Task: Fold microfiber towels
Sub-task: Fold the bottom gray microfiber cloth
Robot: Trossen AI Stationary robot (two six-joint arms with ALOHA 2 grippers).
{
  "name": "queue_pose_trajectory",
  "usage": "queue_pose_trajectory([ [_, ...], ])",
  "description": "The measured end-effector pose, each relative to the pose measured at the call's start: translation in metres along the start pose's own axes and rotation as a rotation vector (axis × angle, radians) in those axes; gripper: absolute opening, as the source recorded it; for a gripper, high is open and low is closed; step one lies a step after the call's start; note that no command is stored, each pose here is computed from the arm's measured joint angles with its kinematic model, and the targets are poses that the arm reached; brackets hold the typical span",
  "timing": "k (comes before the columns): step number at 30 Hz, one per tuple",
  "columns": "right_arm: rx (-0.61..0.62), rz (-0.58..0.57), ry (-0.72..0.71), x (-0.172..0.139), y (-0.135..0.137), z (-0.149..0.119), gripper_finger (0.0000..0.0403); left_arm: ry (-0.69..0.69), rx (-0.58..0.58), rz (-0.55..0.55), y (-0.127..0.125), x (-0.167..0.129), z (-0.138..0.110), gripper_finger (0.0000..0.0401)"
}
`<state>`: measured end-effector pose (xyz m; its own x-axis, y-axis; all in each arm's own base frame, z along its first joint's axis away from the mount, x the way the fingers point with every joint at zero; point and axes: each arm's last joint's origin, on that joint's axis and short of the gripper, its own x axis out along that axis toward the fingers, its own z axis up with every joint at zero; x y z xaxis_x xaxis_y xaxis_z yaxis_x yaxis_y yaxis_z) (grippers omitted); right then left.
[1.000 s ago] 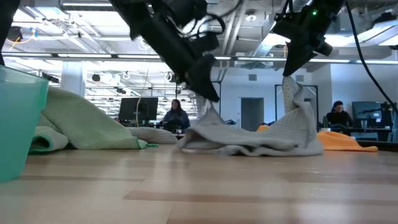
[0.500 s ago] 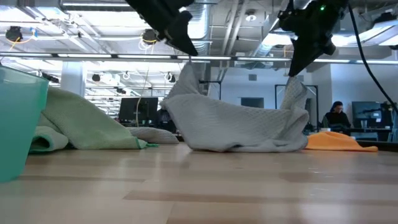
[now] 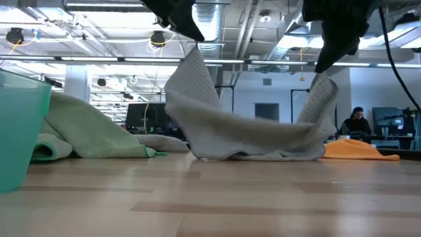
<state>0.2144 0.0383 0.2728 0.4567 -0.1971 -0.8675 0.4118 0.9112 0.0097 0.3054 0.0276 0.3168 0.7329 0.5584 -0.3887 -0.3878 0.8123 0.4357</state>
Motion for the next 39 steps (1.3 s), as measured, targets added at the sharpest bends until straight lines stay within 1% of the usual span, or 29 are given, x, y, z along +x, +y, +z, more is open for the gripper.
queue_pose_trajectory([
  [2,0.009,0.035,-0.006,0.000,0.002,0.002,0.0044,-0.002,0.010,-0.009,0.000,0.000,0.000,0.0000],
  [5,0.024,0.064,-0.042,0.000,0.003,0.006,0.0064,-0.013,0.041,-0.053,-0.002,0.000,0.000,0.0000],
  [6,0.011,0.071,-0.056,0.000,0.004,0.008,0.0071,-0.018,0.057,-0.069,-0.002,0.000,0.000,0.0000],
  [9,-0.086,0.089,-0.097,0.003,0.008,0.013,0.0094,-0.035,0.106,-0.126,-0.004,0.000,0.001,0.0000],
  [11,-0.128,0.102,-0.131,0.004,0.010,0.016,0.0114,-0.049,0.128,-0.165,-0.005,0.000,0.001,0.0000],
  [15,-0.218,0.119,-0.195,0.011,0.018,0.024,0.0163,-0.082,0.173,-0.247,-0.007,-0.002,0.002,0.0000],
  [16,-0.236,0.129,-0.230,0.012,0.021,0.029,0.0175,-0.092,0.182,-0.271,-0.007,-0.002,0.002,0.0000],
  [19,-0.315,0.105,-0.247,0.025,0.024,0.036,0.0206,-0.107,0.199,-0.349,-0.009,-0.005,0.003,0.0000],
  [22,-0.350,0.073,-0.255,0.041,0.022,0.045,0.0225,-0.110,0.212,-0.398,-0.009,-0.012,0.011,0.0000],
  [25,-0.340,0.045,-0.263,0.056,0.017,0.054,0.0230,-0.090,0.242,-0.422,-0.009,-0.020,0.017,0.0000],
  [27,-0.355,0.027,-0.255,0.064,0.012,0.057,0.0228,-0.086,0.258,-0.457,-0.010,-0.025,0.020,0.0000],
  [31,-0.388,0.012,-0.315,0.069,0.005,0.069,0.0220,-0.062,0.281,-0.540,-0.012,-0.033,0.023,0.0000],
  [36,-0.458,0.066,-0.438,0.067,0.003,0.083,0.0210,-0.067,0.303,-0.619,-0.016,-0.040,0.025,0.0000],
  [39,-0.500,0.127,-0.478,0.066,0.000,0.088,0.0205,-0.086,0.306,-0.683,-0.019,-0.042,0.025,0.0000],
])
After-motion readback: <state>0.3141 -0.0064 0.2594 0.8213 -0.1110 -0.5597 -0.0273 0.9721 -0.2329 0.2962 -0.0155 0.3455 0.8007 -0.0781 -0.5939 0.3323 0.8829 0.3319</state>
